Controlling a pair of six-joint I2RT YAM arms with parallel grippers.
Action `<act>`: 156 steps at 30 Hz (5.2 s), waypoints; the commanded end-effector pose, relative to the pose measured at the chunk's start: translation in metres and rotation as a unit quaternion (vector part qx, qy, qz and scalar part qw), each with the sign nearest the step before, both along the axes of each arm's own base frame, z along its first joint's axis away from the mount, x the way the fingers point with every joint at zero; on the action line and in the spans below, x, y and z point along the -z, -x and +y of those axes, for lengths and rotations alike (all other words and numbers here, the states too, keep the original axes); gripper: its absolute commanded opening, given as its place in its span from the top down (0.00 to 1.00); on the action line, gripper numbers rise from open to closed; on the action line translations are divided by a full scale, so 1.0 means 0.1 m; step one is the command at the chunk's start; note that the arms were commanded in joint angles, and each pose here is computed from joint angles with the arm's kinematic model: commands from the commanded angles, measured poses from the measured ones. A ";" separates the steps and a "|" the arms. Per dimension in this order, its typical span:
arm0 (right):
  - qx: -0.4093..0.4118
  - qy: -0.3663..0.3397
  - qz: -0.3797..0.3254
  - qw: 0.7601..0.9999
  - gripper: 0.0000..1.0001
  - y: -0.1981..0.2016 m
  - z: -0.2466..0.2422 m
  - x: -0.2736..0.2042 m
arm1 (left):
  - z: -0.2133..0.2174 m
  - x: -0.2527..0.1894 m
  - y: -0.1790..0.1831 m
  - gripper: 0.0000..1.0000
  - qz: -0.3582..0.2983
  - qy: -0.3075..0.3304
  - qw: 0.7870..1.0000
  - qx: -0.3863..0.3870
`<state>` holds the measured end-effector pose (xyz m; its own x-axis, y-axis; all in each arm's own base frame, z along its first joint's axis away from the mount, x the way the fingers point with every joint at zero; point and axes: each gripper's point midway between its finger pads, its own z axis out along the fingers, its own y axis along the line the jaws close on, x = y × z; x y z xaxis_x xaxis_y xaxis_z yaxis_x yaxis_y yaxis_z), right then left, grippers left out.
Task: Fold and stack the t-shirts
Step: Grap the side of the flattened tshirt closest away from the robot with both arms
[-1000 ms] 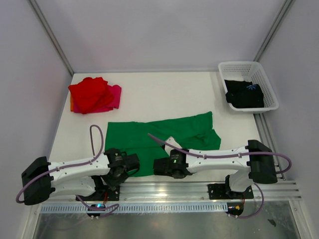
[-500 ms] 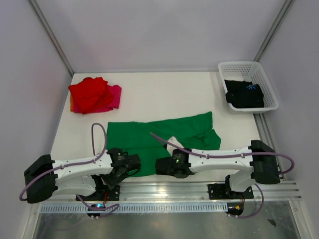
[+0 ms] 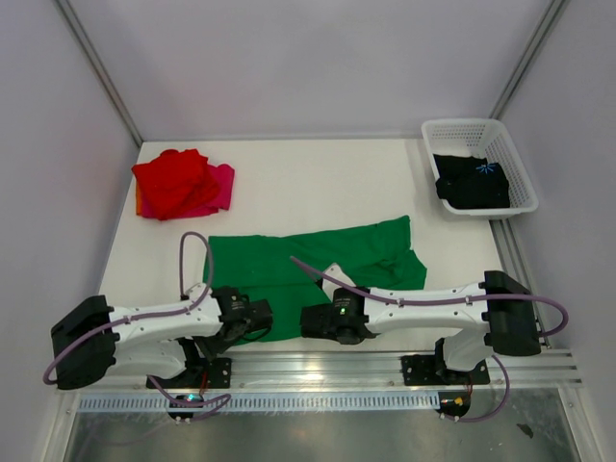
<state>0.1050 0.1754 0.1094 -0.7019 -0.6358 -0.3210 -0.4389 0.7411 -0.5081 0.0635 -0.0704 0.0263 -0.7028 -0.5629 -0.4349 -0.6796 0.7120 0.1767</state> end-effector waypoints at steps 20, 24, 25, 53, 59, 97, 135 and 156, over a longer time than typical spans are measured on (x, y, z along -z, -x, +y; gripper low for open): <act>0.011 -0.015 -0.016 1.000 0.97 -0.06 -0.04 -0.06 | 0.15 -0.14 -0.35 0.67 -0.195 -0.042 0.937 -0.285; 0.011 -0.015 -0.013 1.000 0.97 -0.05 -0.05 -0.06 | 0.03 -0.11 -0.41 0.67 -0.191 -0.034 0.943 -0.271; 0.013 -0.017 -0.012 1.000 0.97 -0.04 -0.05 -0.06 | 0.04 -0.11 -0.41 0.66 -0.189 -0.037 0.944 -0.267; 0.032 -0.008 -0.015 0.999 0.97 -0.02 -0.19 -0.10 | -0.12 0.50 -0.22 0.39 -0.124 0.015 0.954 -0.271; 0.030 -0.007 -0.012 0.999 0.97 -0.02 -0.17 -0.09 | -0.17 0.49 -0.27 0.70 -0.130 0.023 0.957 -0.257; 0.060 -0.057 -0.061 0.995 0.97 -0.11 -0.20 -0.22 | -0.07 -1.44 -1.93 0.40 -0.326 -0.114 0.938 -0.032; 0.071 -0.065 -0.070 0.993 0.97 -0.27 -0.14 -0.20 | 0.03 0.02 -1.91 0.43 0.020 0.010 1.000 -0.021; 0.095 -0.061 -0.073 0.991 0.97 -0.28 -0.31 -0.18 | 0.10 0.25 -2.33 0.46 0.082 0.018 0.996 -0.043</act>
<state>0.1277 0.1495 0.1196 -0.7573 -0.4758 -0.4473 -0.2577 0.8471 -0.4648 0.2665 -0.0662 0.0198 -0.7487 -0.6129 -0.2527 -0.6626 0.6796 0.3147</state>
